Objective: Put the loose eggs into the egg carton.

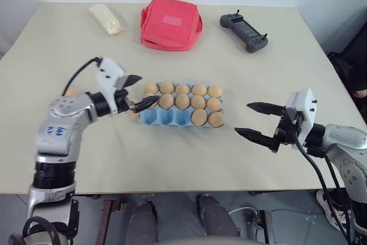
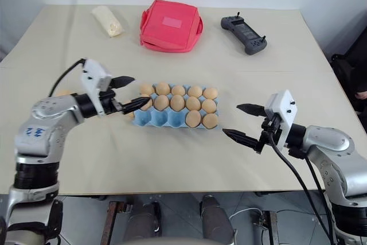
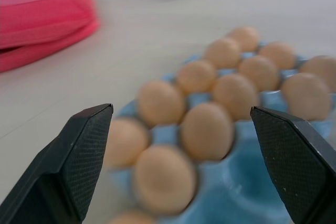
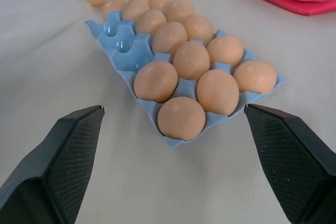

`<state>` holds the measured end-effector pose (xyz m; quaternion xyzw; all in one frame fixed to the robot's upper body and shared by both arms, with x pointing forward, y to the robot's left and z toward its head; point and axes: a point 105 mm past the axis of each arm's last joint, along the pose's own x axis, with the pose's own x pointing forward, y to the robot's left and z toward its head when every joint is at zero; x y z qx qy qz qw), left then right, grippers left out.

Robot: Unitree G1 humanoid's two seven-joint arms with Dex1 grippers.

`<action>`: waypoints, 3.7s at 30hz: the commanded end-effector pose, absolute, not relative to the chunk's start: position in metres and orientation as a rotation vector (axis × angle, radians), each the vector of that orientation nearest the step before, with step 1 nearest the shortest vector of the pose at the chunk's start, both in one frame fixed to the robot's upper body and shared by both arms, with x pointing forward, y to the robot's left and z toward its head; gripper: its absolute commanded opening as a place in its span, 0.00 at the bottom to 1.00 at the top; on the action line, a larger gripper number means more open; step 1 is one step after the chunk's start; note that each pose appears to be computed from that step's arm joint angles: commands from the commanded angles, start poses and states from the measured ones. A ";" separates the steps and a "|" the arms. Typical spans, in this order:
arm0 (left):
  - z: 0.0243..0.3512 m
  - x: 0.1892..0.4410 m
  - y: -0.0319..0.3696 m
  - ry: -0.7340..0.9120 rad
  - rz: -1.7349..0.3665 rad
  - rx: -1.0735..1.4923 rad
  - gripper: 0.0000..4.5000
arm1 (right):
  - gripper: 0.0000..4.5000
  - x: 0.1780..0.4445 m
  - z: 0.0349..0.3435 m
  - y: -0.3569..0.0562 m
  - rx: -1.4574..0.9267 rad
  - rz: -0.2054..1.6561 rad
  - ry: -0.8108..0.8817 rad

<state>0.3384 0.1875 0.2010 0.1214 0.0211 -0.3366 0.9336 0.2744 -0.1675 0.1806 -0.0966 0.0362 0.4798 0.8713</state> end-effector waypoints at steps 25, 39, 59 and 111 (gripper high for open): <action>0.175 0.299 0.237 0.133 -0.473 0.236 0.99 | 1.00 0.286 0.190 -0.157 -0.253 1.119 0.070; 0.176 0.349 0.207 0.186 -0.567 0.309 0.99 | 1.00 0.276 0.188 -0.164 -0.247 1.042 0.064; 0.162 0.364 0.199 0.261 -0.655 0.405 0.99 | 1.00 0.272 0.185 -0.167 -0.238 0.990 0.059; 0.161 0.365 0.205 0.279 -0.672 0.382 0.99 | 1.00 0.274 0.180 -0.167 -0.240 0.975 0.070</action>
